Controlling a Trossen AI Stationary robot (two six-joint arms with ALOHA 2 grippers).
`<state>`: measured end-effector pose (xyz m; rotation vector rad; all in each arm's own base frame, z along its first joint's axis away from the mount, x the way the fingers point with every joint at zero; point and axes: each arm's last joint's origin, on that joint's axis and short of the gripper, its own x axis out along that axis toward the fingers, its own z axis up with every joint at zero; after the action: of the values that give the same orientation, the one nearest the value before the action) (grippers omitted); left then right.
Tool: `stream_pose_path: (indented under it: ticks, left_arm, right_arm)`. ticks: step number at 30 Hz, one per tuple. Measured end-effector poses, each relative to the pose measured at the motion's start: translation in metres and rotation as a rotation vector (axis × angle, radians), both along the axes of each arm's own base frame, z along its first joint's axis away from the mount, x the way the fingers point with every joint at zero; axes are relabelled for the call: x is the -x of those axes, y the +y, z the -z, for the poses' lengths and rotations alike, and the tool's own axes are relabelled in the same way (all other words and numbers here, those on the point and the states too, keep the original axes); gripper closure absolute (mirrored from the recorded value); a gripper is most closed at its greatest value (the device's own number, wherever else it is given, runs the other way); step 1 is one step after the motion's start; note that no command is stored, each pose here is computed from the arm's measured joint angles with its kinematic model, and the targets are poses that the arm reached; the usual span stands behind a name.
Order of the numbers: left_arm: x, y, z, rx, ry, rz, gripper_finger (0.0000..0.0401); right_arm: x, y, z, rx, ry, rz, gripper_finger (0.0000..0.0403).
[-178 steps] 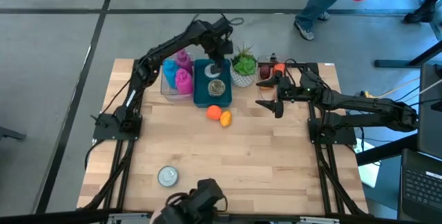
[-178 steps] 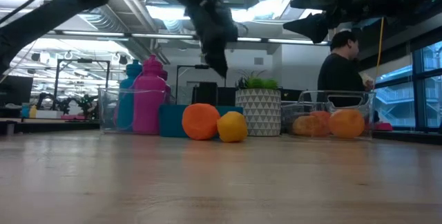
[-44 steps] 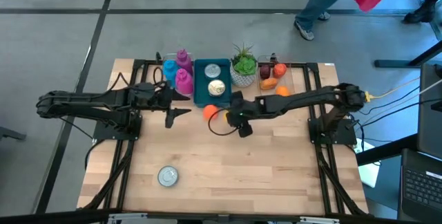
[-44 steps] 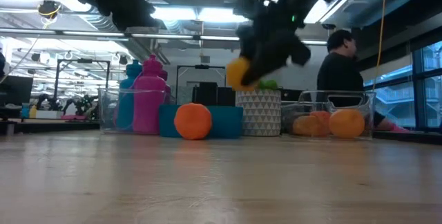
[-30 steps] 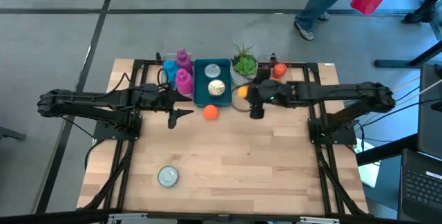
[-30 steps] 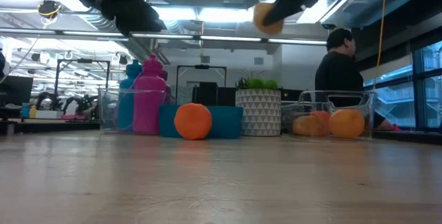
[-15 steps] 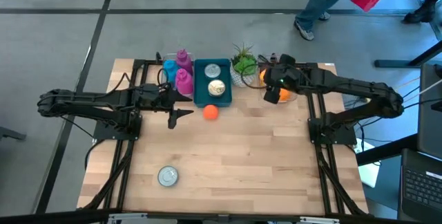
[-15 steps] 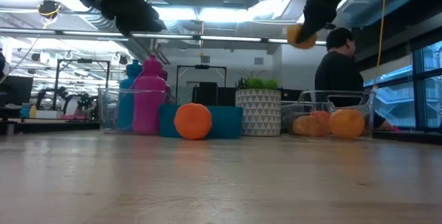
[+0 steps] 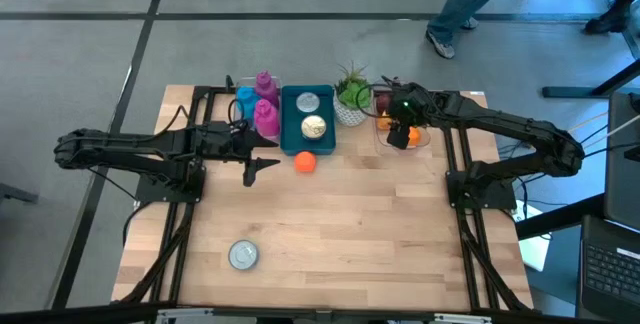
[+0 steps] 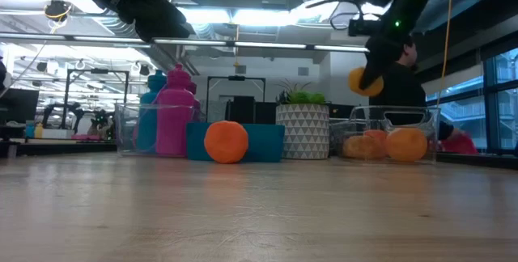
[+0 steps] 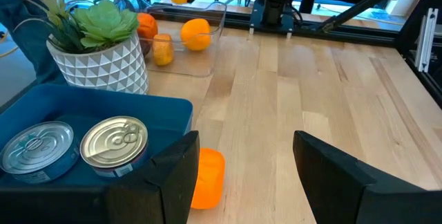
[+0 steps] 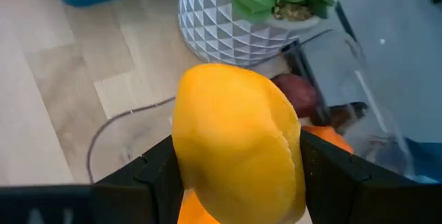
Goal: Pick & Place Food Item
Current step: Put the lemon into the right transparent bin
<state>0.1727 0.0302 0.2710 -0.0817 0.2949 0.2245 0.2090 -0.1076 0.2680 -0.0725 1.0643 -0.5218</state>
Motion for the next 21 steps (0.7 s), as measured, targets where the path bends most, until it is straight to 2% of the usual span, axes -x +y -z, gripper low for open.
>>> stream_pose_path:
  ticks: [4,12,15,21]
  left_arm:
    - [0.000,0.000,0.000,0.001,0.000,0.000,0.0178]
    - [0.000,0.000,0.000,0.002,0.000,-0.001,0.0178]
    - [0.000,0.000,0.000,0.001,0.000,0.000,0.0178]
    - [0.000,0.000,0.000,0.001,-0.001,0.000,0.0177]
  right_arm:
    - [0.003,-0.008,0.014,-0.055,-0.043,-0.018,0.0179]
    - [0.012,-0.014,0.034,-0.104,-0.033,0.004,0.0179]
    - [0.012,-0.016,0.044,-0.155,-0.035,-0.016,0.0179]
    - [0.007,-0.020,0.062,-0.183,-0.010,-0.014,0.0179]
